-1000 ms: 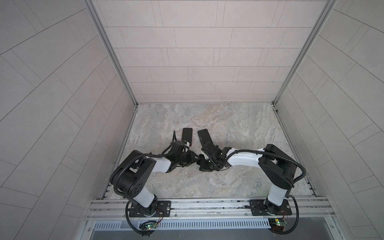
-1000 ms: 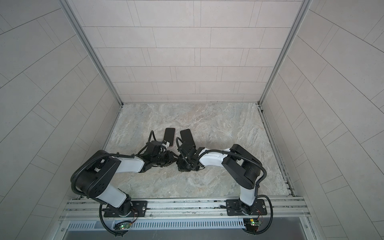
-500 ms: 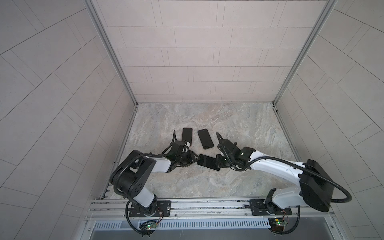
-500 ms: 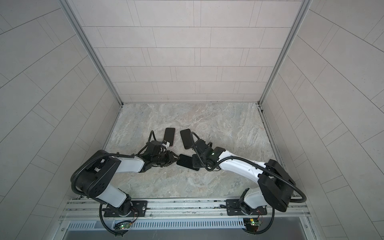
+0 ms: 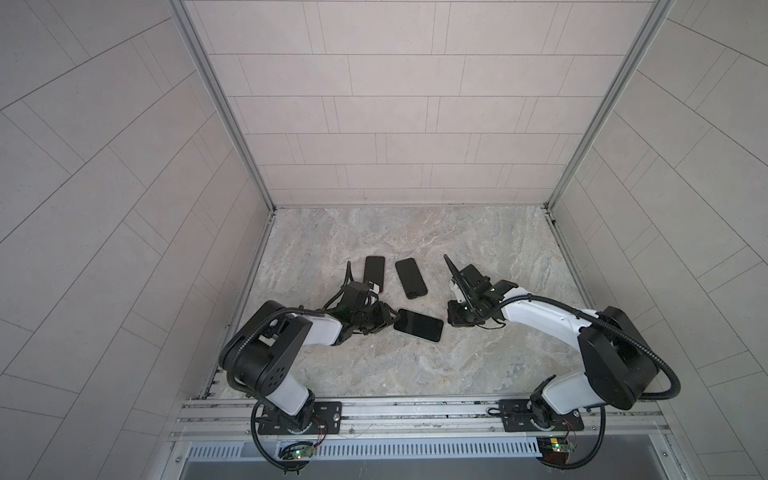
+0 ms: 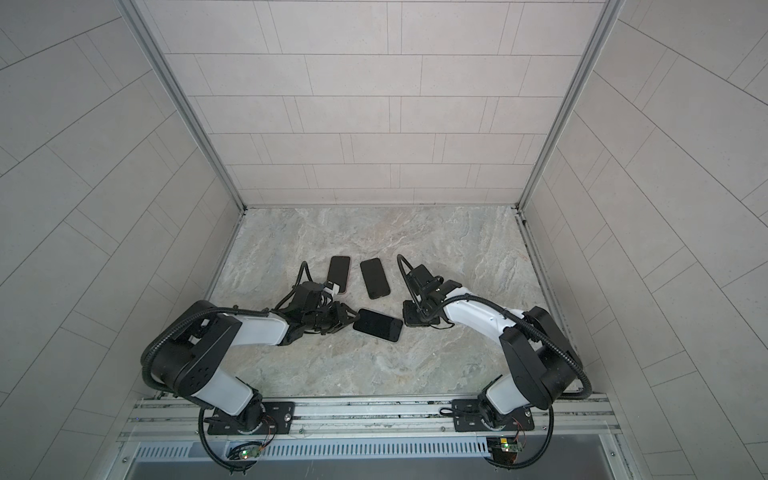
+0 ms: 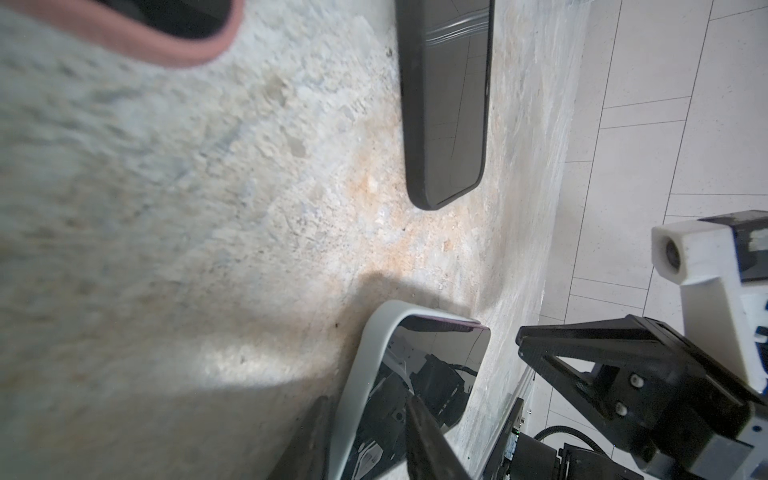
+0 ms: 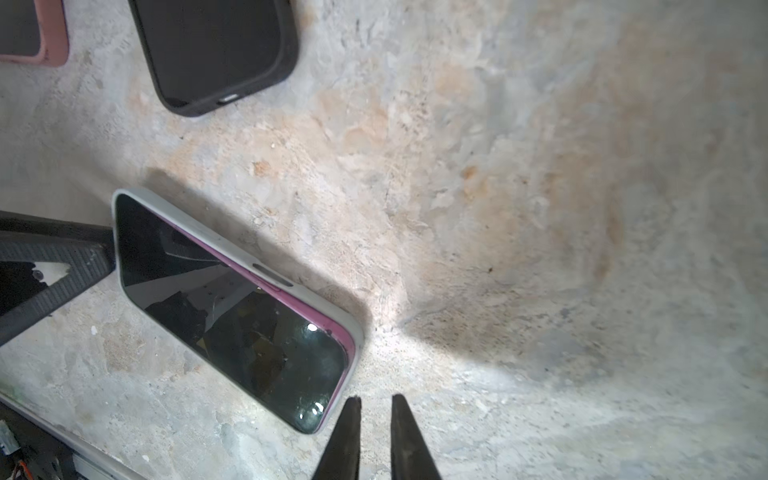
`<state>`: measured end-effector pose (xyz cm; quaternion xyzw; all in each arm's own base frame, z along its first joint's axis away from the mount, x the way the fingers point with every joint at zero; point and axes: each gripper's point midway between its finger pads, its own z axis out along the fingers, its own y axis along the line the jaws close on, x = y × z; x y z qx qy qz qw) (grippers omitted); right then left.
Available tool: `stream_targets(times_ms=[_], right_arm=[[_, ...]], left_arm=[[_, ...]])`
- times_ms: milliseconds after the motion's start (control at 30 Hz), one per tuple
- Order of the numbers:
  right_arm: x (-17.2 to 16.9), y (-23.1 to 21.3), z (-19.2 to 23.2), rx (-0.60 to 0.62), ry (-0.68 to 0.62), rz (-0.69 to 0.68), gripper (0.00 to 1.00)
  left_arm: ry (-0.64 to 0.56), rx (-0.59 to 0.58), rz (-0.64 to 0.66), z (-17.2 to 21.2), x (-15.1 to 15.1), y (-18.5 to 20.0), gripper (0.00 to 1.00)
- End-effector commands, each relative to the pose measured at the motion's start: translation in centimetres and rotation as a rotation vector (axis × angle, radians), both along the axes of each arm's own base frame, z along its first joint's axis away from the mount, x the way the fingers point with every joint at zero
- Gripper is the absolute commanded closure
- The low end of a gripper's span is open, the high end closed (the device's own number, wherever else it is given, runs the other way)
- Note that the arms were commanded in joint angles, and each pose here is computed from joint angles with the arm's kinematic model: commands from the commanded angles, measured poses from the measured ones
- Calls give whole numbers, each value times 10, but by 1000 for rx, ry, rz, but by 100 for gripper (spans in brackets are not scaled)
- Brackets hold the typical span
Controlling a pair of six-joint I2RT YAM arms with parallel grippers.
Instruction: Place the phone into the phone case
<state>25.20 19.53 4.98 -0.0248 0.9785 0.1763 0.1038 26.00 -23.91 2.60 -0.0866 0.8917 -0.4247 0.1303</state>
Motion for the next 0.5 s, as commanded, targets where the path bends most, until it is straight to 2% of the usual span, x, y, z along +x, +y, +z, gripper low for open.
stream_targets(times_ms=[0,467], right_arm=[[2,9,0,28,3,44,82],[4,18,-5,48,25,72,86]], left_arm=[[-3,2,-8,1,-3,0,63],[2,0,-11,0,-2,-2,63]])
